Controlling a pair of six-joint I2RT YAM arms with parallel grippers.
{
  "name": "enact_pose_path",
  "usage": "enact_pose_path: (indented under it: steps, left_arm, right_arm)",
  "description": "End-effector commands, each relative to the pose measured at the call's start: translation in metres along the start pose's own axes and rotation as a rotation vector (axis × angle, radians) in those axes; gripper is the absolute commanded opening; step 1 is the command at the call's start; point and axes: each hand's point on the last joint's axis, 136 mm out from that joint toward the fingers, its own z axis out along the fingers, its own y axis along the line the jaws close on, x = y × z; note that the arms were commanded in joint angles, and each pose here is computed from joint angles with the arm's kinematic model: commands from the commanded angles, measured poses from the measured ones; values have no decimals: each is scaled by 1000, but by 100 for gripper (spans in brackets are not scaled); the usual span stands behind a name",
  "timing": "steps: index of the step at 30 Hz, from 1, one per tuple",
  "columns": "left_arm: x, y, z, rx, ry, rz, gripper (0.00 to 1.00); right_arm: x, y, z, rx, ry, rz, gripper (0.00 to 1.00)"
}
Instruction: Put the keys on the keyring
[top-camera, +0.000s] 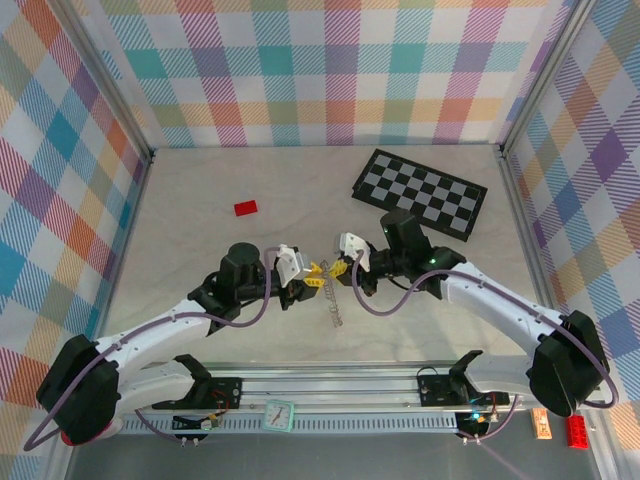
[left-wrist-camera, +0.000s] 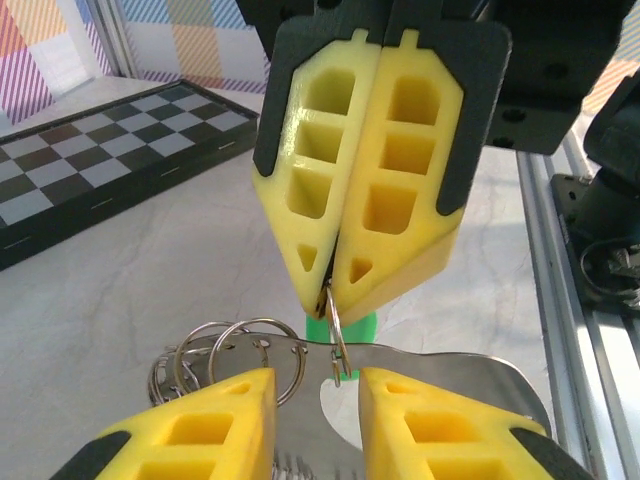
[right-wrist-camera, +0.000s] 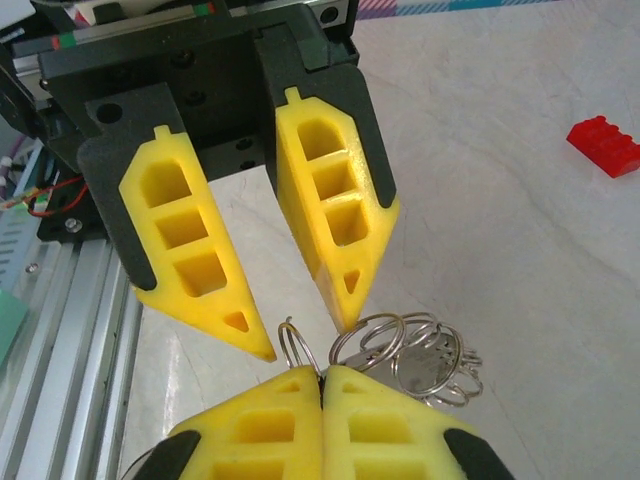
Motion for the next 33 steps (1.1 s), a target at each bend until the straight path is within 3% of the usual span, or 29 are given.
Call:
enact_pose_path:
  steps: [1,7,14,15,17,20,26,33]
  left_arm:
    - [0,-4,-2,10,50,40,26]
    - [-3,-4,2,29,63,50,22]
    - [-6,-3,3,34,63,65,1]
    - [-5,-4,3,37,64,66,0]
    - [-6,-6,3,46,58,67,0]
    - [-6,-9,2,59,28,66,0]
    - [-12,-15,-1,72,-47,68,0]
    - [-14,-15,-1,67,-64,66,0]
  right_arm:
    - [-2,6,1,-26,57,-63,0]
    - [-1,12,8,-36,152,-138,0]
    - [-15,22,9,-60,127,-168,0]
    - [-17,21,8,-49,110,-158,6]
    - [-21,17,2,-48,57,-106,22]
    - [-23,6,-12,-46,-62,19,32]
    - [-16,11,-11,-87,-132,118,35]
    - [-6,11,-7,-79,-125,151,31]
